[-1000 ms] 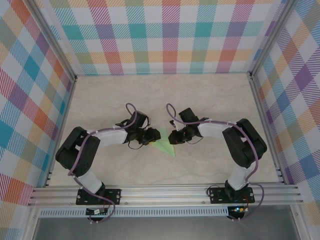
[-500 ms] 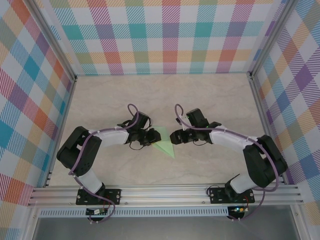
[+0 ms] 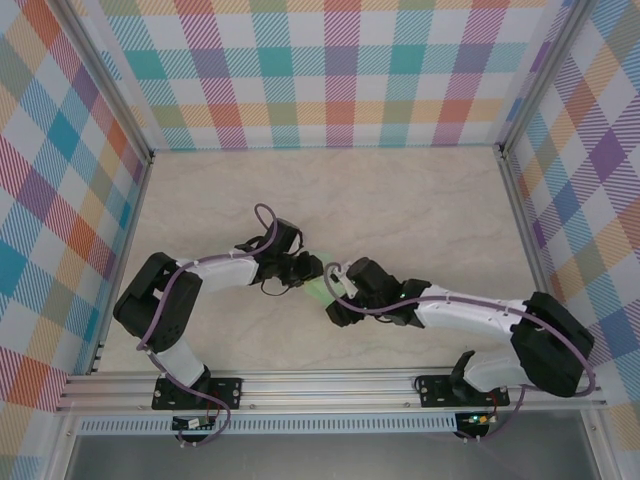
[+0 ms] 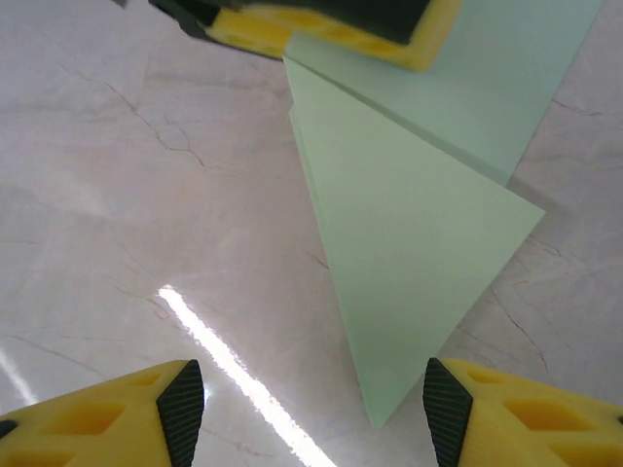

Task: Fold a paper plane with a square sheet of paper (fold left side to right side)
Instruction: Fourth fold the wing at the center of the table.

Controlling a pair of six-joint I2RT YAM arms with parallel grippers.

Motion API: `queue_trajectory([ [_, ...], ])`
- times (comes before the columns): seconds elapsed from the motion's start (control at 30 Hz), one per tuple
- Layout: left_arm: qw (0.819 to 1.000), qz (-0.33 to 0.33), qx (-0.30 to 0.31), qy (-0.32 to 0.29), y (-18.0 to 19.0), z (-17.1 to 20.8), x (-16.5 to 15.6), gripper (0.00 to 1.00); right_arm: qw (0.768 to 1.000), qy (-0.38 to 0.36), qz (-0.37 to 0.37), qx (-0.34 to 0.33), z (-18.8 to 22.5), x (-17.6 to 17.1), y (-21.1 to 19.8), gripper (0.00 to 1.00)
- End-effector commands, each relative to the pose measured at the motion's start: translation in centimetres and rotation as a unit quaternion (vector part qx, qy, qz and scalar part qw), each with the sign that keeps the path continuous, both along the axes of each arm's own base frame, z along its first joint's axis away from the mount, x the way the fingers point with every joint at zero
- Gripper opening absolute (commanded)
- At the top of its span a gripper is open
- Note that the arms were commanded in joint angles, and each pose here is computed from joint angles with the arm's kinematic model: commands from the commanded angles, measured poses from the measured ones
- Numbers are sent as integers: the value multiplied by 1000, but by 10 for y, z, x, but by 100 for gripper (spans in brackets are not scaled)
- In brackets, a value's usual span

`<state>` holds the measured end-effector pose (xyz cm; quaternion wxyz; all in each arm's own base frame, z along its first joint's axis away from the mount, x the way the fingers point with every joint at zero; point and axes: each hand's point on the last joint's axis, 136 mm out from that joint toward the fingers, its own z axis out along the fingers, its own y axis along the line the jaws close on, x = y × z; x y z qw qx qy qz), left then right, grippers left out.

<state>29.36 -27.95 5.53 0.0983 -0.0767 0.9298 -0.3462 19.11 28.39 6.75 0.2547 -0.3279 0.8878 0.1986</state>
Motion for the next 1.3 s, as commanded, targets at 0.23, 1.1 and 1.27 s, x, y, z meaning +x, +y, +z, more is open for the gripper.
queue_trajectory([
  [0.23, 1000, 9, -9, -16, -8, 22, 9, 26, 996, -66, -2, -63, -14, 24, 18, 62],
  [1.1, 1000, 9, 3, -24, -6, 33, 16, 34, 992, -62, -3, -112, -35, 24, 12, 29],
  [1.27, 999, 12, 8, -31, 2, 39, 16, 41, 992, -46, -3, -115, -43, 19, 10, 22],
])
